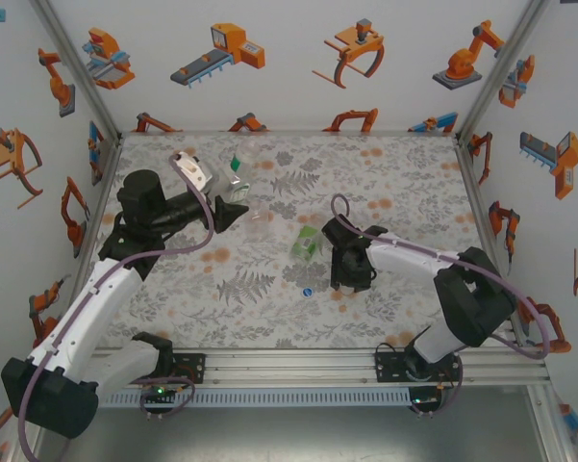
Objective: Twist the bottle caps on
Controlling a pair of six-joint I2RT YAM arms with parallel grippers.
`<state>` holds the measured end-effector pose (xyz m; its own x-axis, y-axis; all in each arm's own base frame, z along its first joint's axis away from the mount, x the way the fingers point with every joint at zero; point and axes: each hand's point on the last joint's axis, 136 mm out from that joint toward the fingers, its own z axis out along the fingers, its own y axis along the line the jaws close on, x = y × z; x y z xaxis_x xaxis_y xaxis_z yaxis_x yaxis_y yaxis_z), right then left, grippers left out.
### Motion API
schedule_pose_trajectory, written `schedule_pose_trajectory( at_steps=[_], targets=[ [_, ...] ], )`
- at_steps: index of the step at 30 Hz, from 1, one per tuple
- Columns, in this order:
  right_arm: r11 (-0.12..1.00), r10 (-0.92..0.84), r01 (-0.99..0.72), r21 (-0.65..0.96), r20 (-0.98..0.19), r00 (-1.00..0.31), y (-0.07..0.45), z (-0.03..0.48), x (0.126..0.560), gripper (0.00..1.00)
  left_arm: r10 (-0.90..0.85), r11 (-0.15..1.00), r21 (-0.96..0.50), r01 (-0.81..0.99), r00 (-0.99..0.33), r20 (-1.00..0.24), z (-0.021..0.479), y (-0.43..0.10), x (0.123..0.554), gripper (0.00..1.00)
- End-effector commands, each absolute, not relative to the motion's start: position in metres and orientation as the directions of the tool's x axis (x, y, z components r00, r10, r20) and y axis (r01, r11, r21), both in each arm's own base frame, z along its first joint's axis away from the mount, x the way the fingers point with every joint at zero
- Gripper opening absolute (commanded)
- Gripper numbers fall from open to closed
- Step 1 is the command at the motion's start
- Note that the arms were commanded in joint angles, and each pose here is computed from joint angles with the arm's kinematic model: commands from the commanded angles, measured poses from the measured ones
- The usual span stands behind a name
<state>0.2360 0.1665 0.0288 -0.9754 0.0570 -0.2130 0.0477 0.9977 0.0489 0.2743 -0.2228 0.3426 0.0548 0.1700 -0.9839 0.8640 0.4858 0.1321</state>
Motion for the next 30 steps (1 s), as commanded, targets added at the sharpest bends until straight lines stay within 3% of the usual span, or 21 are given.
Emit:
schedule_pose_trajectory(
  at_steps=[1, 30],
  targets=[
    [0.998, 0.050, 0.041, 0.039, -0.235, -0.971, 0.168, 0.031, 0.245, 0.49, 0.170, 0.455, 0.161, 0.876, 0.092, -0.981, 0.352, -0.227, 0.269, 0.04],
    [0.998, 0.053, 0.048, 0.031, -0.224, -0.973, 0.165, 0.018, 0.243, 0.46, 0.173, 0.453, 0.161, 0.877, 0.091, -0.981, 0.352, -0.227, 0.269, 0.05]
  ],
)
